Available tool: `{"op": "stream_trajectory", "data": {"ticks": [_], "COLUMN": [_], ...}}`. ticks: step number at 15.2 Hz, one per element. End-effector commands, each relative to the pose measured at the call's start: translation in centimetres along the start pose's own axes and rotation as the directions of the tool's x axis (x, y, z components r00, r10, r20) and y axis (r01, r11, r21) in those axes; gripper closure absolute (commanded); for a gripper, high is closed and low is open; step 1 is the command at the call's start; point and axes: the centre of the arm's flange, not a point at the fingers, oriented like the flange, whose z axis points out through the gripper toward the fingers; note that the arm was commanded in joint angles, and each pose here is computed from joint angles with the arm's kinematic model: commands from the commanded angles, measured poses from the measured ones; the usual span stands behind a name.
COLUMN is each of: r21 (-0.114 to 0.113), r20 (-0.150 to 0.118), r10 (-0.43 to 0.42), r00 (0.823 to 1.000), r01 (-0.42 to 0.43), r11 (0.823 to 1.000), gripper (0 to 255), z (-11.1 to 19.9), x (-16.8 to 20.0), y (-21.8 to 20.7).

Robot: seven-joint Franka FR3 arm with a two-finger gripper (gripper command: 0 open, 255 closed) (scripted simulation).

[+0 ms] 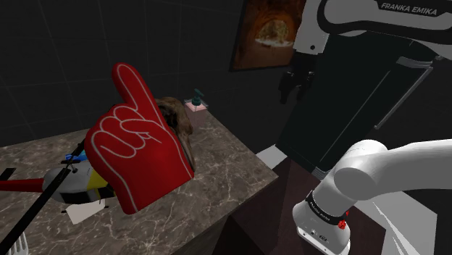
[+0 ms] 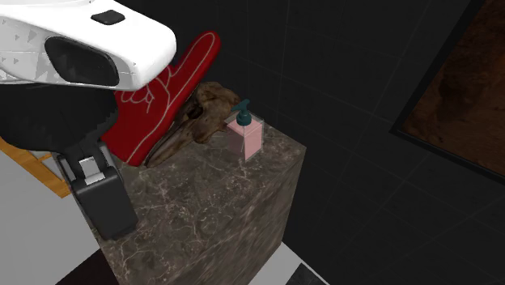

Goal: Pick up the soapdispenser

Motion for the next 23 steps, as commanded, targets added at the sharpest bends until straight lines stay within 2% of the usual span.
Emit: {"op": "stream_trajectory", "data": {"ticks": [1, 23], "r21": [0.0, -0.014], "r20": [0.0, -0.097], "r10": [0.0, -0.046], "r00": [1.0, 0.994], "r01": [0.0, 0.045], "r11": [1.0, 0.999], "gripper": [0, 0], "z": [0.0, 4.6], "x": [0.0, 24.2], "y": [0.0, -12.9]}}
